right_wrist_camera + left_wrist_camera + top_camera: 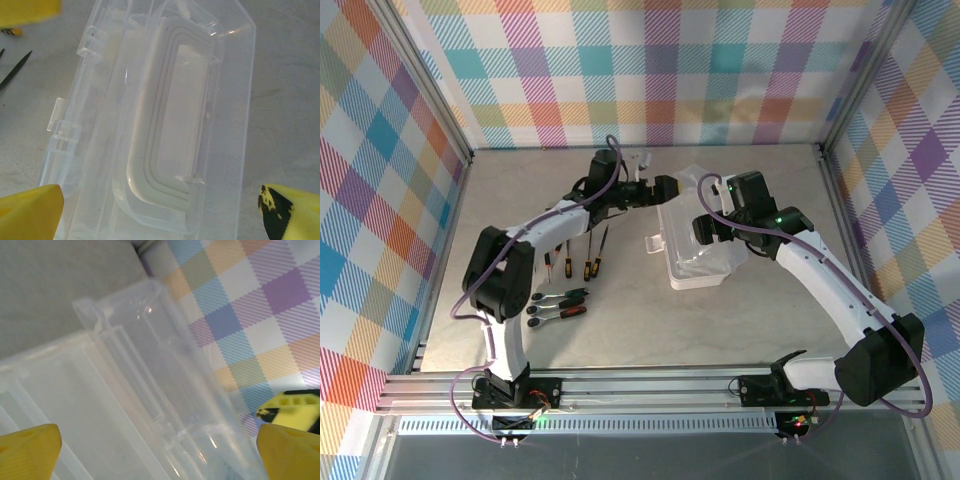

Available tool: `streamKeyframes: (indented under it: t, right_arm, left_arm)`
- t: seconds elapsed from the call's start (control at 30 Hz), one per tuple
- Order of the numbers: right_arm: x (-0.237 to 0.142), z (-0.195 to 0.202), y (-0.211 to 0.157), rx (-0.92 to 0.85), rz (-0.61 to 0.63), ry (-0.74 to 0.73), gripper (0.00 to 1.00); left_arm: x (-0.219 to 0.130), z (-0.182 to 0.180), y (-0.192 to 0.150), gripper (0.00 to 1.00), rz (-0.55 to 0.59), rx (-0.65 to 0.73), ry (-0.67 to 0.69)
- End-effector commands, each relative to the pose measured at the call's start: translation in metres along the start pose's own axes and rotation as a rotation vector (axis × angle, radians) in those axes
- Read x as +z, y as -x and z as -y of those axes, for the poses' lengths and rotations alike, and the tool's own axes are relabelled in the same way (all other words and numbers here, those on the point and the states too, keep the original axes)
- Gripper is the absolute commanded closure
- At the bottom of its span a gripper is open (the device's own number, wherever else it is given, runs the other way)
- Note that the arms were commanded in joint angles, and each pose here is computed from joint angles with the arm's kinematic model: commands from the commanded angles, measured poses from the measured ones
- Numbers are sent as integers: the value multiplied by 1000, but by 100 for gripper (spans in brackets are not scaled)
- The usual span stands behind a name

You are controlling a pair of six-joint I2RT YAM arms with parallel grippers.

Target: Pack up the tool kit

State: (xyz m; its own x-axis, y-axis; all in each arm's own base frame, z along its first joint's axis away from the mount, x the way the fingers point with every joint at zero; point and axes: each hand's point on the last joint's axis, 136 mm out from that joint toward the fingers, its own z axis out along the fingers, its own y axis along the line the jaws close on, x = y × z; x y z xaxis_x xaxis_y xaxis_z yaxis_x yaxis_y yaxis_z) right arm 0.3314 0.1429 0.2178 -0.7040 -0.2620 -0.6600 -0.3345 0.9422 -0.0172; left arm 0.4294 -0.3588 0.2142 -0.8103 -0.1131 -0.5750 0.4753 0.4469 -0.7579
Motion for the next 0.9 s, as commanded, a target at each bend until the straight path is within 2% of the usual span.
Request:
streamKeyframes:
  t: [0.0, 0.5, 0.7, 0.87]
  right_arm:
    - [1, 4, -1, -10, -9, -13, 1]
    - [-3, -9, 6, -21, 8, 67, 1]
    - [-9, -20, 13, -27, 22, 122, 1]
    - [5, -24, 10, -38, -24, 97, 1]
  left_arm:
    - [7, 37, 15, 0, 19, 38, -102]
    - [43, 65, 28, 0, 32, 2, -244]
    - [43, 74, 35, 0, 45, 15, -262]
    - [44, 79, 40, 0, 48, 21, -276]
